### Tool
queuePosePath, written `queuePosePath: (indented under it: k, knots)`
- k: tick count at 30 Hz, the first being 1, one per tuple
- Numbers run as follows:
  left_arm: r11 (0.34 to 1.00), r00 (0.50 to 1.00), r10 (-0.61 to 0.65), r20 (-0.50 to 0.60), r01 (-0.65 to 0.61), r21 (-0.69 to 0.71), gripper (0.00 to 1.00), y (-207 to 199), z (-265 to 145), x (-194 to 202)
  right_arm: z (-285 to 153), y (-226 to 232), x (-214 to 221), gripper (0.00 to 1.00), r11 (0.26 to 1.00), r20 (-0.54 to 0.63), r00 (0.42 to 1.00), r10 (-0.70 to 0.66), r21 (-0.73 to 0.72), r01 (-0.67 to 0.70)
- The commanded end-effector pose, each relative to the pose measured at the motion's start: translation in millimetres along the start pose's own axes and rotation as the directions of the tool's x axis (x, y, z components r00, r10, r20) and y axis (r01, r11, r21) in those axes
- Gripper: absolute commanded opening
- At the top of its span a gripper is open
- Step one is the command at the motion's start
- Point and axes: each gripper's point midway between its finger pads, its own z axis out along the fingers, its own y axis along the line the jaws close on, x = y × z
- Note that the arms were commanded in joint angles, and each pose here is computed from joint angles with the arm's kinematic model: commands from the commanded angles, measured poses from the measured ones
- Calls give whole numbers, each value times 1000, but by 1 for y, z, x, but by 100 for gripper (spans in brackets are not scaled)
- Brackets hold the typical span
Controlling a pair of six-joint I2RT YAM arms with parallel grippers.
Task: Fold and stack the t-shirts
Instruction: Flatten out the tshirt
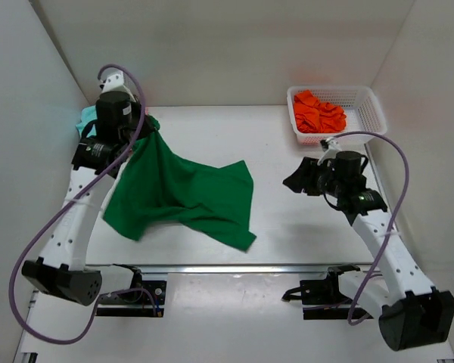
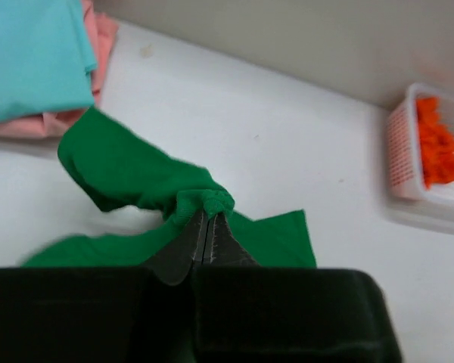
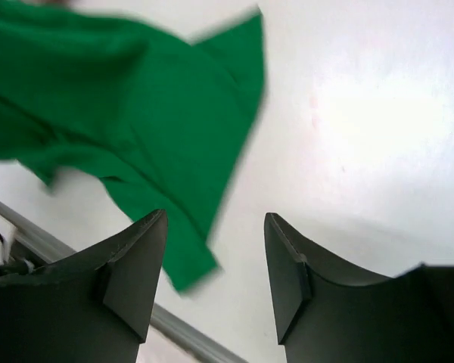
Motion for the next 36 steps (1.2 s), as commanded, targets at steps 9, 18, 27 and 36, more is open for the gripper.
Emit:
queuePosePath:
  k: [9, 18, 27, 36]
  knots:
    - [934, 871, -344, -351, 280, -220, 51, 97, 77, 157, 55, 27, 108, 51, 973, -397, 890, -226, -133, 188]
    - [924, 903, -288, -319, 175, -339, 56, 131, 24, 169, 95, 70, 184, 56, 926, -502, 793, -344, -320, 199]
    - [888, 938, -250, -239, 123, -444, 65, 166, -20, 161, 100, 88, 241, 51, 889, -571, 709, -413, -423, 177]
    - [885, 928, -302, -219, 187, -426, 65, 168, -26, 168, 84, 80, 254, 0, 886, -630, 657, -413, -446, 129]
